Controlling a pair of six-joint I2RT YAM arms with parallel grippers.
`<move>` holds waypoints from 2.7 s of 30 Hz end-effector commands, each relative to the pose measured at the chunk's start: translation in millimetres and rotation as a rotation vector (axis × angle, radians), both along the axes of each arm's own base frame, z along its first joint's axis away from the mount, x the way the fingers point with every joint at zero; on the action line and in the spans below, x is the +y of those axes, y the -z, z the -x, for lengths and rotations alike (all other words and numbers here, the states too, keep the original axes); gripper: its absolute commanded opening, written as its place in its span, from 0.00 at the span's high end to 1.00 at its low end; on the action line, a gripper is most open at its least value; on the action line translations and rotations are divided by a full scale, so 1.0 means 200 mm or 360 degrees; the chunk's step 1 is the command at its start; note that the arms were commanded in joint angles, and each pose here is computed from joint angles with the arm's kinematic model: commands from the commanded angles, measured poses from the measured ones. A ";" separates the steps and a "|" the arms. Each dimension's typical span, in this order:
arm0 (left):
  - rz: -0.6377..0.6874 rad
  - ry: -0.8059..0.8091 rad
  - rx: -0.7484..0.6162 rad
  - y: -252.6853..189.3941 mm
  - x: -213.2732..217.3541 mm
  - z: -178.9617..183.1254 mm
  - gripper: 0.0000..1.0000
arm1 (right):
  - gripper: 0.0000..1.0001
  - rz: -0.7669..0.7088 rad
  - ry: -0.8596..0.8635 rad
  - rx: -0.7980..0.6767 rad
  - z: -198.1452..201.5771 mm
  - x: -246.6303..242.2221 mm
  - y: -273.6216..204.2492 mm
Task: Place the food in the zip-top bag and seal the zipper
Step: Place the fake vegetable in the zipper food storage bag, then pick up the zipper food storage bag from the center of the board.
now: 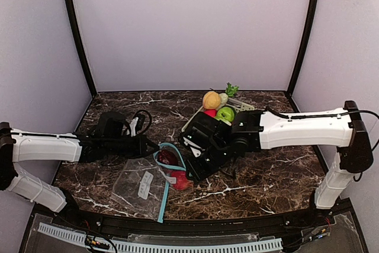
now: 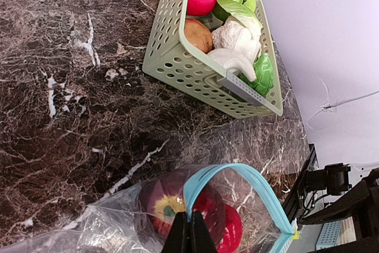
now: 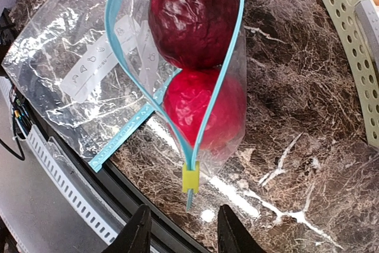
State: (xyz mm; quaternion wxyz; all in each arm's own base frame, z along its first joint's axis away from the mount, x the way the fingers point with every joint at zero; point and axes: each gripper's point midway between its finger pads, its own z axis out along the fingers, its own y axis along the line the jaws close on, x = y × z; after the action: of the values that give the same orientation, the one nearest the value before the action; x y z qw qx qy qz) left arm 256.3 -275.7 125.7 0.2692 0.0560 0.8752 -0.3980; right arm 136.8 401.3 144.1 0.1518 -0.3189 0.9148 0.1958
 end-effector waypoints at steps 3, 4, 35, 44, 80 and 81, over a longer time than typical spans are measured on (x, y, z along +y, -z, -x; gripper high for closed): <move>-0.0017 -0.0003 -0.0015 -0.03 0.02 0.00 0.99 | 0.67 0.0084 0.0003 -0.0028 -0.02 0.02 0.02; -0.0014 -0.0003 -0.0014 -0.03 0.02 0.00 0.99 | 0.67 0.0087 0.0002 -0.0033 -0.02 0.02 0.02; -0.0012 -0.0003 0.0139 0.07 -0.02 0.01 0.41 | 1.00 0.0188 -0.0069 -0.0128 -0.02 0.04 0.06; -0.0103 0.0011 0.0197 0.13 -0.03 0.04 0.28 | 1.00 0.0191 -0.0054 -0.0138 -0.03 0.04 0.06; -0.0583 -0.0017 0.0000 0.08 0.12 0.04 0.21 | 1.00 0.0049 -0.0072 -0.0262 -0.06 0.06 -0.06; -0.0608 -0.0009 -0.0044 0.04 0.14 0.03 0.16 | 1.00 0.0022 -0.0107 -0.0275 -0.06 0.07 -0.08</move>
State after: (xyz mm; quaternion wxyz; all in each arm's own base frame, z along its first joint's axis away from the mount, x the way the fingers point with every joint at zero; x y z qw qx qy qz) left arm 247.8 -275.1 85.5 0.2117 0.0799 0.9332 -0.2792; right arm 149.6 406.1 133.3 0.1814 -0.3426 0.9124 0.1315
